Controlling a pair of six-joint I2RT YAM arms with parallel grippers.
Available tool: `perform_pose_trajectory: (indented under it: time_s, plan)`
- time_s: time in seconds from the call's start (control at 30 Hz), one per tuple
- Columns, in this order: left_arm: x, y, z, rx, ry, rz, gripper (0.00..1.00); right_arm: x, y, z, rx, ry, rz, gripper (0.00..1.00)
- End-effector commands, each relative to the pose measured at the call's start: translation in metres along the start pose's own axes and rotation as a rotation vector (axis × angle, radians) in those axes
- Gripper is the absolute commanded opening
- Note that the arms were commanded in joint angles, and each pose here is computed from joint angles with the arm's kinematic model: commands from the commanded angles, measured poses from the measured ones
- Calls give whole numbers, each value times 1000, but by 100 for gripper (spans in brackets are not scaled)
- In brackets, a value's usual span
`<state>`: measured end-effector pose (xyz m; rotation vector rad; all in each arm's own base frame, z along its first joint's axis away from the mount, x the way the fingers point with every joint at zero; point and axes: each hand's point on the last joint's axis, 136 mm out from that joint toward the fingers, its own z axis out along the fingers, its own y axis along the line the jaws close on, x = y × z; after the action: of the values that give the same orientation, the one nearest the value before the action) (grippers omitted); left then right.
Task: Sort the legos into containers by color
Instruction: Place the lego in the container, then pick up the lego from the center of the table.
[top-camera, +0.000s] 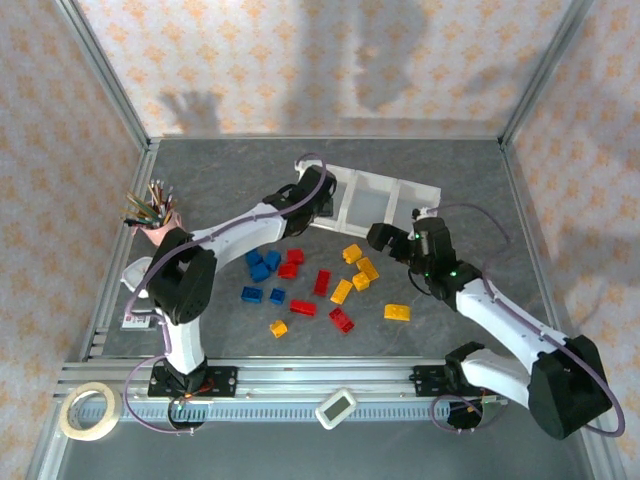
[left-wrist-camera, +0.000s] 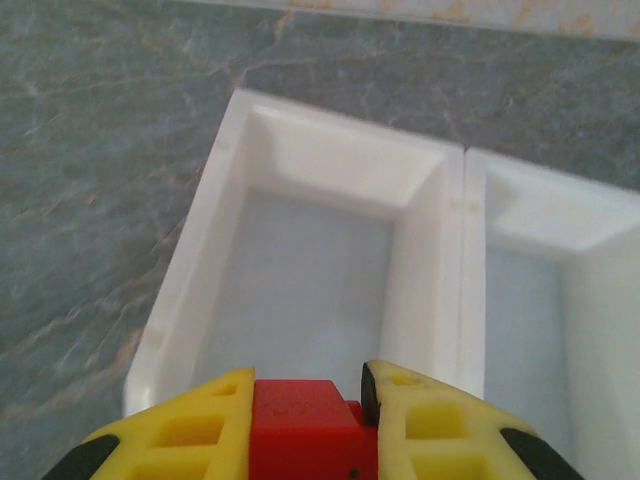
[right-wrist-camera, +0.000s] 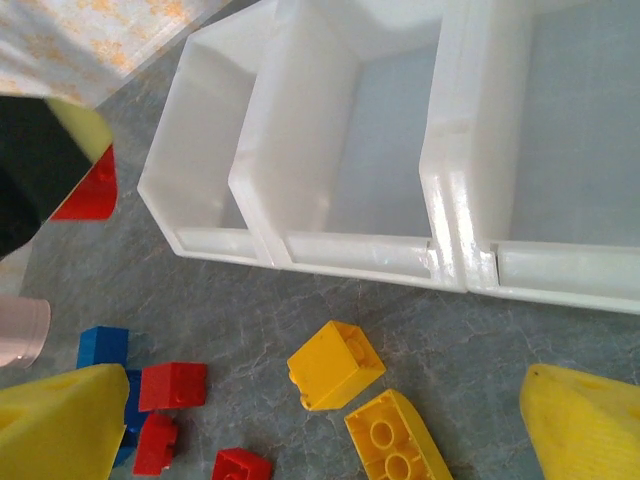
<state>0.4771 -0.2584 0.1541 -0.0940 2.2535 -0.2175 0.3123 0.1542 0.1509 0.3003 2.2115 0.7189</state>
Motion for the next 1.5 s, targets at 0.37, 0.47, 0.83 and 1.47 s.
perform_pose_trajectory:
  time_s: [0.37,0.47,0.83,1.47]
  plan:
    - [-14,-7,76,-44,1,11,34,-34,24,-5,-34,-78,-64,100]
    - [-23,-9,72,-38,-15,8,42,-34,28,-6,-47,-69,-80,100]
    - [-45,-21,13,86,-26,-12,51,-20,31,-12,-67,8,-114,100]
    - [86,73,-62,-14,200,-19,61,55,33,1,-111,202,-92,100]
